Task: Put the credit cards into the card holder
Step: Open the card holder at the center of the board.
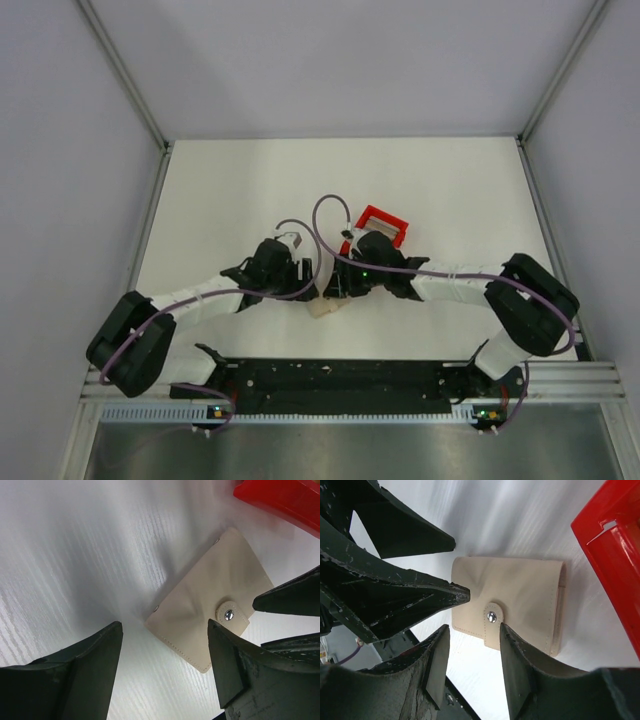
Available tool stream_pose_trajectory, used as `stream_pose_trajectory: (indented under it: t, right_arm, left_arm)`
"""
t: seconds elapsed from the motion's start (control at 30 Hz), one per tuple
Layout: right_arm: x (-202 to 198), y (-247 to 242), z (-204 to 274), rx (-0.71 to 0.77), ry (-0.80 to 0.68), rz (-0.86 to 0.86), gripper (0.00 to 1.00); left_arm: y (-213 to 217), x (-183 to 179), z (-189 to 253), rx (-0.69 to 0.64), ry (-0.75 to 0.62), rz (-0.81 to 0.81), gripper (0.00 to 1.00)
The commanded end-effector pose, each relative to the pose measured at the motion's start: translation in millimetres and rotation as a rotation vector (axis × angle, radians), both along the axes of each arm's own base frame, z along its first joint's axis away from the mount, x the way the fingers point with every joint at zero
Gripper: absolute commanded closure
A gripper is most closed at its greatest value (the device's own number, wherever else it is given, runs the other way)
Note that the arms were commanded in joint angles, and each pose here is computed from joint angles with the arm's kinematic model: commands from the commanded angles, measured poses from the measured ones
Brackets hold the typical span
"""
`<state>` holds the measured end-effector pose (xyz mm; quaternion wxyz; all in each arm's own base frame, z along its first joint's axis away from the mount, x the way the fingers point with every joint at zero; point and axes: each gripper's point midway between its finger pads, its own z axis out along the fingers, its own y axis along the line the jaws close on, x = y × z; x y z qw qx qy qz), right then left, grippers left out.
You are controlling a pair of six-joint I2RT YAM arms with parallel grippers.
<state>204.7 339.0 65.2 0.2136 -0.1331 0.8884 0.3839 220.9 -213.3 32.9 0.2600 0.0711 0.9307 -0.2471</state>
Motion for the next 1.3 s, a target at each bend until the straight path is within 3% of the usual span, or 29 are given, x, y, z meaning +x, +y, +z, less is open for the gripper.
stream_pose_trajectory:
  t: [0.0, 0.33, 0.63, 0.9, 1.13, 1.27]
  right_arm:
    - [4, 2, -4, 0.039, 0.011, -0.014, 0.56]
    - [-11, -5, -27, 0.049, 0.089, -0.010, 0.57]
    - [-14, 2, -34, 0.088, 0.126, -0.002, 0.63]
    - [-15, 6, -35, 0.117, 0.145, -0.009, 0.66]
    - [-15, 12, -31, 0.128, 0.151, 0.018, 0.69]
    - [-13, 13, -35, 0.118, 0.167, 0.009, 0.69]
  left_arm:
    - [3, -12, -14, 0.050, 0.058, -0.038, 0.27]
    - [4, -19, -24, 0.056, 0.096, -0.040, 0.35]
    - [-12, -30, -25, -0.042, 0.116, -0.091, 0.47]
    - [-16, -30, -23, -0.088, 0.103, -0.077, 0.70]
    - [-22, -30, -21, -0.146, 0.105, -0.054, 0.99]
    - [-24, -30, -21, -0.181, 0.109, -0.022, 1.00]
